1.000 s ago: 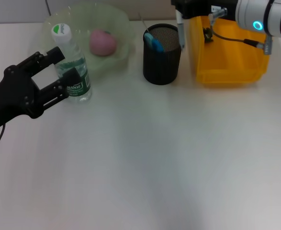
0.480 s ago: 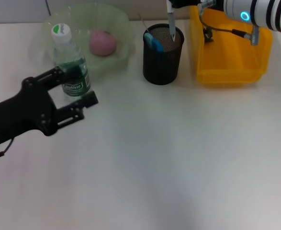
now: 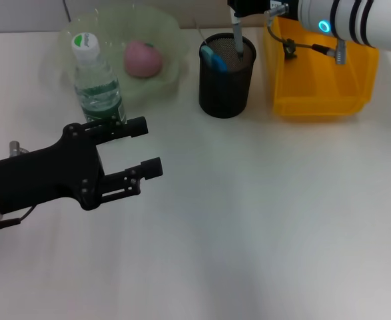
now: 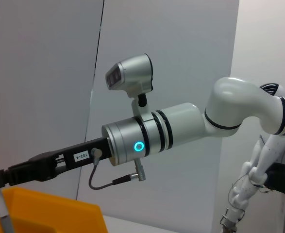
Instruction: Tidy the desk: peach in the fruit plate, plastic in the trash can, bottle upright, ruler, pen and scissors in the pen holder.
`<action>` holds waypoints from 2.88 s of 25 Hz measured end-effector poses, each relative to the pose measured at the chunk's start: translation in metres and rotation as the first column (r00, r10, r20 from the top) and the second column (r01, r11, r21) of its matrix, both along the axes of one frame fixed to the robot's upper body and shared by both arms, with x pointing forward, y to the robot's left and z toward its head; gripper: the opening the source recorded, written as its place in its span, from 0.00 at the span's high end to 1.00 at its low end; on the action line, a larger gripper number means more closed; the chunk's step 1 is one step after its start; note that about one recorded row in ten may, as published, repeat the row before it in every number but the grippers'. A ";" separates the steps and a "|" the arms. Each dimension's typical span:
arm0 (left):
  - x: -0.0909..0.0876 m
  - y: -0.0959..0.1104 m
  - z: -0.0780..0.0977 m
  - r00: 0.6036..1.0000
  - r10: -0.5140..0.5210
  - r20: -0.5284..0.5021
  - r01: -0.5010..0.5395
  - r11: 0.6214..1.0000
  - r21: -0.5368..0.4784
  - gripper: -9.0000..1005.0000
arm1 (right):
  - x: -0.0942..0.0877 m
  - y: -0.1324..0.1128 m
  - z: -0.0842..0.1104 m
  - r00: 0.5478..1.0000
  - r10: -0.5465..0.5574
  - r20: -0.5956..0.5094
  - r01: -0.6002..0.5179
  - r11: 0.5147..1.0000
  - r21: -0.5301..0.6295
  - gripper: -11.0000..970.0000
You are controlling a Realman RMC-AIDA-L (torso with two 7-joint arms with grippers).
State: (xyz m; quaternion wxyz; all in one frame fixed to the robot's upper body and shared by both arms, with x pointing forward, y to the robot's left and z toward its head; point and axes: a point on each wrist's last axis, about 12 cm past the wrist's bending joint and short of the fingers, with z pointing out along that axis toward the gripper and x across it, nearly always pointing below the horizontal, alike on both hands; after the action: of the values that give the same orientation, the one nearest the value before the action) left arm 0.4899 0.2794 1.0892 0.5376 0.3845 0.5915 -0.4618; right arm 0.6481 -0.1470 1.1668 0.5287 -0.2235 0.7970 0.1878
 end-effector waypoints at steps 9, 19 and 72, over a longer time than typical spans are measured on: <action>0.000 -0.001 0.000 1.000 -0.008 0.001 0.008 1.000 0.001 0.31 | -0.001 0.002 -0.013 1.000 0.003 -0.022 -0.003 0.999 -0.034 0.79; -0.003 0.000 0.000 1.000 -0.015 0.001 0.015 1.000 -0.003 0.30 | -0.007 -0.002 -0.019 1.000 0.004 -0.019 -0.005 0.999 -0.045 0.73; -0.032 0.002 -0.017 0.996 -0.085 0.009 0.085 0.995 0.050 0.30 | -0.175 -0.117 -0.071 0.688 0.716 0.122 -0.713 0.634 0.299 0.16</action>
State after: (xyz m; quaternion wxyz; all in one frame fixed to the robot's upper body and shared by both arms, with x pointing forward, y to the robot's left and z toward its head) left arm 0.4576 0.2819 1.0718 0.5110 0.4250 0.5830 -0.4673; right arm 0.4731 -0.2644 1.0960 0.4371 -0.4296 0.6035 0.5101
